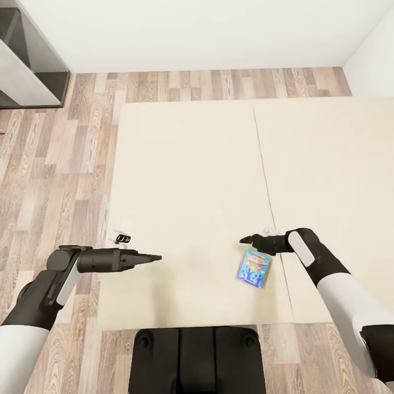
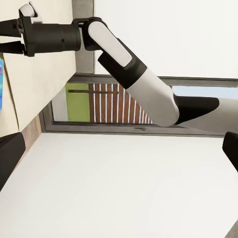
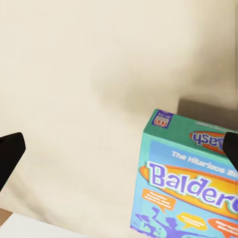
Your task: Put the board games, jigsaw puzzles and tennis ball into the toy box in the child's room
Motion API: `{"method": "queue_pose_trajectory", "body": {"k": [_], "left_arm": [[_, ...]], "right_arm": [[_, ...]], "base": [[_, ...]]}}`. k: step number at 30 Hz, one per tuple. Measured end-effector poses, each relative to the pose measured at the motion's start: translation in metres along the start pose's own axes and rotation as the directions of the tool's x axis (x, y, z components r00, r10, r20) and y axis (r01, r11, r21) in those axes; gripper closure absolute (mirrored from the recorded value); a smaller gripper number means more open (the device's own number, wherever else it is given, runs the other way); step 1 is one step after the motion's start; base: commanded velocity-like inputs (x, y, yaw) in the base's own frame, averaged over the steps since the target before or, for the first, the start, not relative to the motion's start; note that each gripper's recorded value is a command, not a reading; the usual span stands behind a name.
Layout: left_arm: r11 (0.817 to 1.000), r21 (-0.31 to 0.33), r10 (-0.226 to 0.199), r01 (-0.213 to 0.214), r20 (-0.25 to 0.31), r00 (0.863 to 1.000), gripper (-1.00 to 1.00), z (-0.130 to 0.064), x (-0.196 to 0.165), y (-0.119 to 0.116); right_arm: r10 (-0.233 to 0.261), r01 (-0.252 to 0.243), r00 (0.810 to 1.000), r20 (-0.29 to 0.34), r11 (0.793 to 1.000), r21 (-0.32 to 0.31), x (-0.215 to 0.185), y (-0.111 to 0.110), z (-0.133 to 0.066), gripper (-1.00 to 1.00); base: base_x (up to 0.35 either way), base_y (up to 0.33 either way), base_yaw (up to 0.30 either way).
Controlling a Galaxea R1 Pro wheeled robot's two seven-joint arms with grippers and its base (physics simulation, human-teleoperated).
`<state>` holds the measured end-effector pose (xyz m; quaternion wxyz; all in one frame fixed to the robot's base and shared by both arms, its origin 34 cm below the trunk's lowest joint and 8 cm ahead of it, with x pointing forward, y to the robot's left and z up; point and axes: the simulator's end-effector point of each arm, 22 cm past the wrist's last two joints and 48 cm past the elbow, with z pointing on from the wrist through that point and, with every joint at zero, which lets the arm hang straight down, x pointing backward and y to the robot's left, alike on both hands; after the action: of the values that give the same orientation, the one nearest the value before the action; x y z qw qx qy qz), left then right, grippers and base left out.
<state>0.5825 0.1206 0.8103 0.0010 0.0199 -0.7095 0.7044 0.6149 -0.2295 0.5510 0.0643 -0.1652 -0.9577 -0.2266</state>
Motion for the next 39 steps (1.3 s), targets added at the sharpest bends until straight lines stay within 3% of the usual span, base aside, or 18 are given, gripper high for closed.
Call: {"method": "queue_pose_trajectory", "body": {"k": [9, 24, 39], "left_arm": [[1.0, 0.0, 0.0, 0.0, 0.0, 1.0, -1.0, 0.0, 0.0, 0.0], [1.0, 0.0, 0.0, 0.0, 0.0, 1.0, -1.0, 0.0, 0.0, 0.0], [1.0, 0.0, 0.0, 0.0, 0.0, 1.0, -1.0, 0.0, 0.0, 0.0]], "right_arm": [[-0.005, 0.005, 1.0, 0.011, 1.0, 0.004, -0.005, -0.003, -0.004, -1.0], [-0.03, 0.029, 0.999, 0.04, 0.999, 0.044, -0.026, -0.025, -0.033, -1.0], [-0.008, 0.007, 1.0, 0.011, 0.993, 0.114, -0.015, -0.071, -0.052, -1.0]], "base": [[0.0, 0.0, 0.0], [0.0, 0.0, 0.0], [0.0, 0.0, 0.0]]}}
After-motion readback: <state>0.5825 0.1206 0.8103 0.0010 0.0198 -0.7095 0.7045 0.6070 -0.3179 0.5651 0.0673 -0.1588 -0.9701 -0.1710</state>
